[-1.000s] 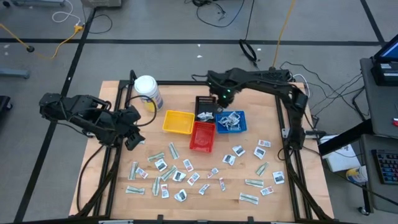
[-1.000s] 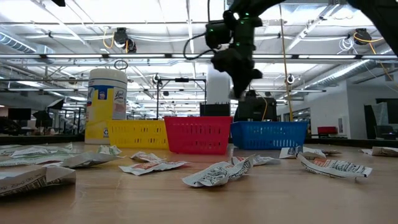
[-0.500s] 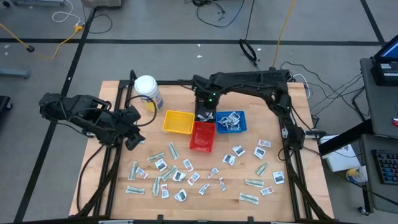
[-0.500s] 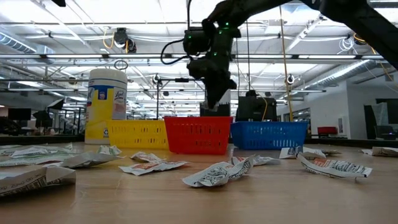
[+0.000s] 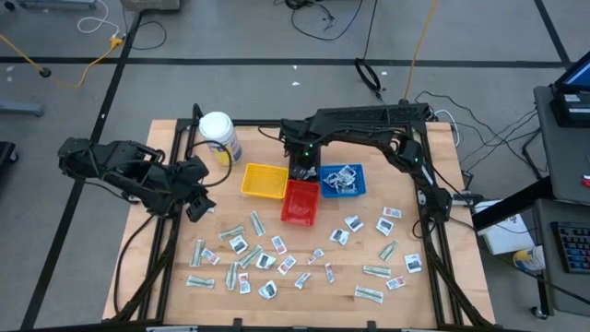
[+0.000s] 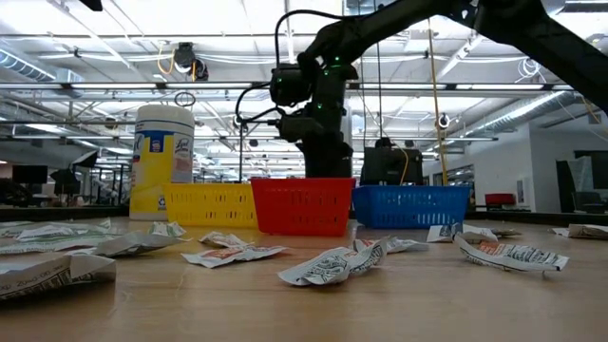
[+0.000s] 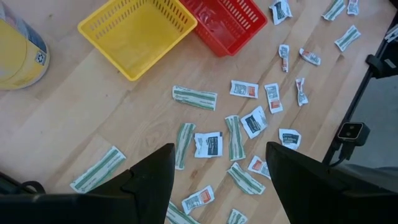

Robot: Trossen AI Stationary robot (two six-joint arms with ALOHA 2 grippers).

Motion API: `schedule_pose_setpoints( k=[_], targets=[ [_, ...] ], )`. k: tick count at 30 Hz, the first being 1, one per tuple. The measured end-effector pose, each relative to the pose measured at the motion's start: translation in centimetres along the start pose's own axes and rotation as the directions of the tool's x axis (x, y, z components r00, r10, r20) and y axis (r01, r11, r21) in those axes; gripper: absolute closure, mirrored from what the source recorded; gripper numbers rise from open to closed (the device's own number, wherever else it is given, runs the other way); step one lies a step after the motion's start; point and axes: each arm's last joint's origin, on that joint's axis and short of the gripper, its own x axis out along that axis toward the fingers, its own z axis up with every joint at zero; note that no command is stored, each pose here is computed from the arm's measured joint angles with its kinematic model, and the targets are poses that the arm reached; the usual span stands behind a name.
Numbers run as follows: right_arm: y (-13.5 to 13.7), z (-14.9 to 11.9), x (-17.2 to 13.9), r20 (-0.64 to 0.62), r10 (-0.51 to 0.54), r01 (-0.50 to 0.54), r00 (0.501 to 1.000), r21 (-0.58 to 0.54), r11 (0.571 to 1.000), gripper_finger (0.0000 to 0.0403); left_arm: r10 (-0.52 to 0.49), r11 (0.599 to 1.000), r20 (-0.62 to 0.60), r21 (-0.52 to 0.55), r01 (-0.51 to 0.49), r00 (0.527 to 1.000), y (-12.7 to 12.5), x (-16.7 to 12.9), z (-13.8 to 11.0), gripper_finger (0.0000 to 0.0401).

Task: Pick & Place First Aid Supplies
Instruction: Put the towelette pack into the black bin

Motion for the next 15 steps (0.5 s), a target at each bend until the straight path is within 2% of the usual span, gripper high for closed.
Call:
schedule_pose_setpoints(
  k=[4,7,11,15],
  targets=[
    [0.0,0.0,-0.3,0.006,0.001,-0.001,1.000,0.000,1.000,0.0219,0.000,1.000,0.000,0.002,0.000,1.000,0.0,0.0,0.0,0.0144],
    [0.0,0.0,-0.4,0.017,0.003,-0.003,1.000,0.027,1.000,0.0179,0.000,1.000,0.000,0.008,0.000,1.000,0.0,0.0,0.0,0.0144],
    [0.0,-0.5,-1.3,-0.011,-0.008,0.009,1.000,0.161,0.987,0.0157,-0.001,1.000,0.000,0.012,0.001,1.000,0.0,0.0,0.0,0.0144],
    [0.2,-1.7,-3.4,-0.038,-0.103,0.110,0.994,0.338,0.935,0.0161,-0.007,0.999,0.003,0.032,0.007,1.000,-0.1,0.0,0.0,0.0144]
  ],
)
